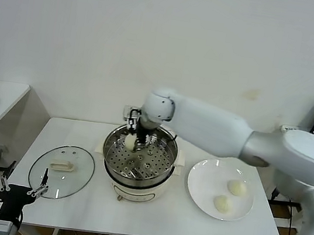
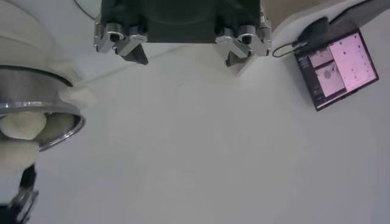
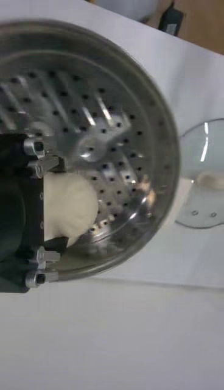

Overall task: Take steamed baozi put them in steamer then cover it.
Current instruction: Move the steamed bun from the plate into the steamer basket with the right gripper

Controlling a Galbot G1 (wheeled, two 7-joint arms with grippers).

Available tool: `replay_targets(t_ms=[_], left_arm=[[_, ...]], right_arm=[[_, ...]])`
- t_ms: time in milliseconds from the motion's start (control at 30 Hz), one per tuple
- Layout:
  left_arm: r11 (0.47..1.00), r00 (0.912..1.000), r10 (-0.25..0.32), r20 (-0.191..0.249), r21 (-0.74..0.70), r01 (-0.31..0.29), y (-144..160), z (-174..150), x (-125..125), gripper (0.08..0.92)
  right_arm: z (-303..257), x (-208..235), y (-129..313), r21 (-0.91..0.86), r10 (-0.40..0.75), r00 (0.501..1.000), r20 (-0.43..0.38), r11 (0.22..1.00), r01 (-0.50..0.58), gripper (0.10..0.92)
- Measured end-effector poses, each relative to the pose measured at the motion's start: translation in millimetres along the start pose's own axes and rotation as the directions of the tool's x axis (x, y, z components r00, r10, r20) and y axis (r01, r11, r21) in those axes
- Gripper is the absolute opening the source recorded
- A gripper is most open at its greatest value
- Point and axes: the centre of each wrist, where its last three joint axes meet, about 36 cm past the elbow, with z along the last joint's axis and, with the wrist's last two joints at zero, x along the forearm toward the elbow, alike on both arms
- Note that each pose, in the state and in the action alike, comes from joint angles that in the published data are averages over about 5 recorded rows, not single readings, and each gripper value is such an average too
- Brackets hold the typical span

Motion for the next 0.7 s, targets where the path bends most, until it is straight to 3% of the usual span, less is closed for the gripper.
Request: replay_targets(t_ms=[467,567,700], left_arm=[[1.000,1.0000,-0.006,0.005,-0.001,0.006,1.5,0.4,-3.7,0.823],[1.000,1.0000,-0.006,0.004,-0.002,0.006,1.6,0.9,-4.0,0.823],[1.000,1.0000,-0.005,0.005,-0.002,0.005,1.7,0.4,-3.9,0.823]], right_arm=[[-31.5,-46.6,3.8,-0.031,-0.020,0.999,-0.029,0.999,0.020,0.645],[-32.7,-48.0,3.8,-0.034,-0.024,0.999,-0.036,0.999,0.022,0.676],[-32.5,-44.8,3.3,-0.030,-0.033,0.999,-0.041,0.999,0.031,0.777]])
